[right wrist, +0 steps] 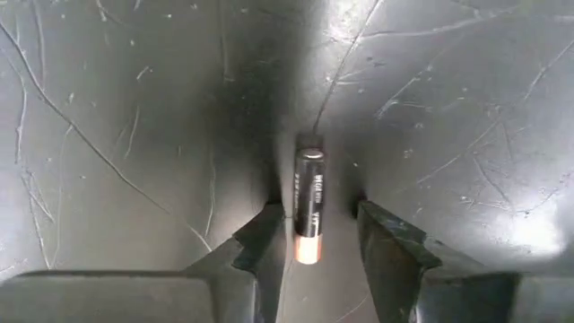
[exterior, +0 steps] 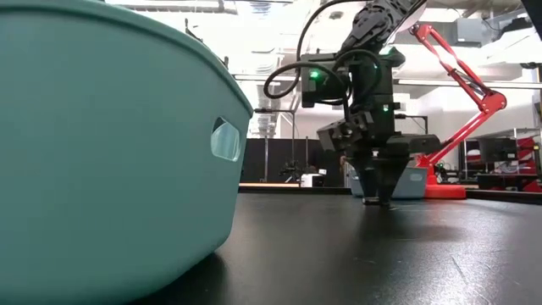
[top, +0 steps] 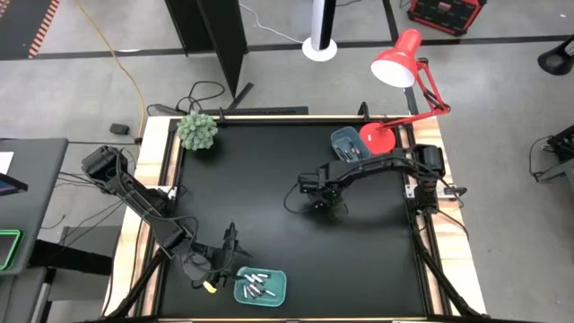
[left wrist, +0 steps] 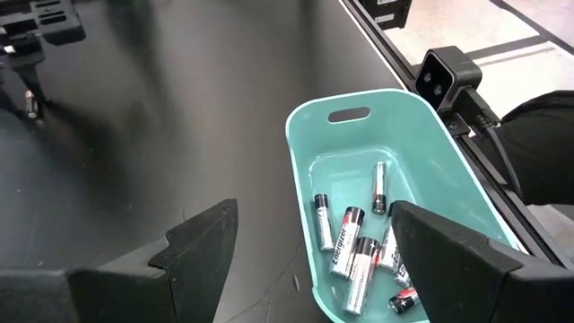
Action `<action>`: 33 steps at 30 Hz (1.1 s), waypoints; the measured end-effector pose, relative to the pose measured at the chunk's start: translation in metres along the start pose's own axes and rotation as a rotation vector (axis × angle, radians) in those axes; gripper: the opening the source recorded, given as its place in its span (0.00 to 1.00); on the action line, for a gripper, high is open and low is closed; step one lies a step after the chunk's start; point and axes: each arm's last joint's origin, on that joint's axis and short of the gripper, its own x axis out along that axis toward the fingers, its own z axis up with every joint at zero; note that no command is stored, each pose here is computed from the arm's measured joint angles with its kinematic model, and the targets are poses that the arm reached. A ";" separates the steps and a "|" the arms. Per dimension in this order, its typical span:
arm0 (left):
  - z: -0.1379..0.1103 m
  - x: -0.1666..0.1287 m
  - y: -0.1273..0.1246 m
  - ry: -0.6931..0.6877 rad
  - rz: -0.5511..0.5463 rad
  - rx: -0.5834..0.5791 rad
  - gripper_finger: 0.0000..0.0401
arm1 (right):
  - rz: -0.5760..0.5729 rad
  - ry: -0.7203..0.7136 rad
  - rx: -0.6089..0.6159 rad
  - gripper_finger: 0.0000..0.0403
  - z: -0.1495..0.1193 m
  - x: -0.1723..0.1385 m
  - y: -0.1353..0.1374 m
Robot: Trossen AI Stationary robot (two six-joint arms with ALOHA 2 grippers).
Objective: Sort batteries
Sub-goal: Put the black battery into the blue bin
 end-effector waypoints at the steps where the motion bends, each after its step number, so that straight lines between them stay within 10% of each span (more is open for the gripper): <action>1: 0.000 0.000 0.000 0.000 0.000 0.000 0.73 | -0.001 -0.002 -0.002 0.35 0.001 0.000 0.001; 11: 0.000 0.000 0.000 0.000 0.000 0.000 0.73 | 0.010 -0.025 -0.028 0.03 0.006 -0.002 0.011; 33: 0.000 0.000 0.000 0.000 0.000 -0.003 0.73 | -0.035 -0.299 0.130 0.00 -0.013 -0.081 0.012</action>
